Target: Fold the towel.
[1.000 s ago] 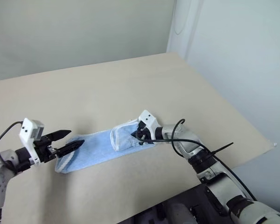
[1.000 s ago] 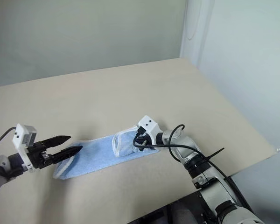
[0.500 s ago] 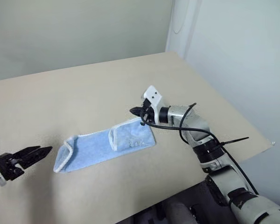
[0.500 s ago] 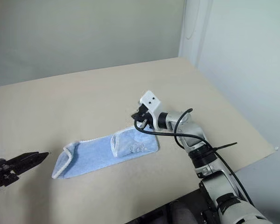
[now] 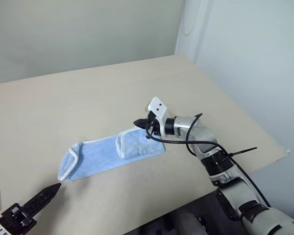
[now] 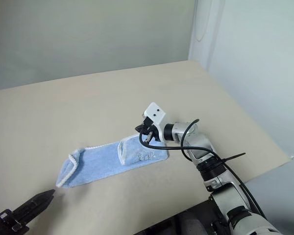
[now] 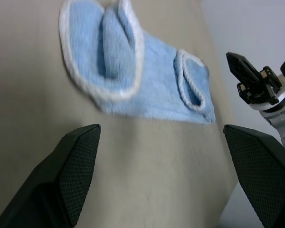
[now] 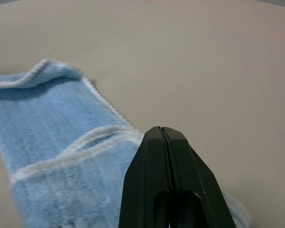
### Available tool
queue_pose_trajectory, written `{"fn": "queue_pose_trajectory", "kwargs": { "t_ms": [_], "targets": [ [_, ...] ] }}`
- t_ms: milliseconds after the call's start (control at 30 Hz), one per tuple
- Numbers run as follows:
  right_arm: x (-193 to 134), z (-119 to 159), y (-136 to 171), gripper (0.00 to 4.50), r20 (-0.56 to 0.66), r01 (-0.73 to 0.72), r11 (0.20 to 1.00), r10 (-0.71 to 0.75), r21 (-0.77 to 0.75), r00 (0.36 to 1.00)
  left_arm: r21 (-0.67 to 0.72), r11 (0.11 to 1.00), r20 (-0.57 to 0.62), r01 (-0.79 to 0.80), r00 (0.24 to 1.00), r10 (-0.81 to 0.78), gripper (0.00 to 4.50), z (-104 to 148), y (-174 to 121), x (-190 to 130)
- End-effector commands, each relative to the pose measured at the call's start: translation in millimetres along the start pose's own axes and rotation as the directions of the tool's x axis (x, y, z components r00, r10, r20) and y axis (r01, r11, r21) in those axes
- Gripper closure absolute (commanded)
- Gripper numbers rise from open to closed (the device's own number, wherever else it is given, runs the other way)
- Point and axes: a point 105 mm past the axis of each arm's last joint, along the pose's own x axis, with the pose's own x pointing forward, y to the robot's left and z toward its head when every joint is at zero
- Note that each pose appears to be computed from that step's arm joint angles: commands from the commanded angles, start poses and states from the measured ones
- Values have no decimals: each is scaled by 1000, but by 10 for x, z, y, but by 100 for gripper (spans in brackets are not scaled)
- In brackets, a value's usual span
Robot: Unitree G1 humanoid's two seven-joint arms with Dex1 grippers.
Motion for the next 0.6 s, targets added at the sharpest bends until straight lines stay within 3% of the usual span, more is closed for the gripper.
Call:
{"fn": "queue_pose_trajectory", "kwargs": {
  "t_ms": [33, 600],
  "targets": [
    [0, 112, 17, 446, 39, -9, 999, 11, -38, 999, -2, 999, 33, -54, 998, 54, 0, -46, 68, 20],
    [-82, -31, -13, 446, 14, 43, 999, -42, -13, 999, -28, 998, 103, -62, 993, 65, 0, 59, 185, 592]
  ]
}}
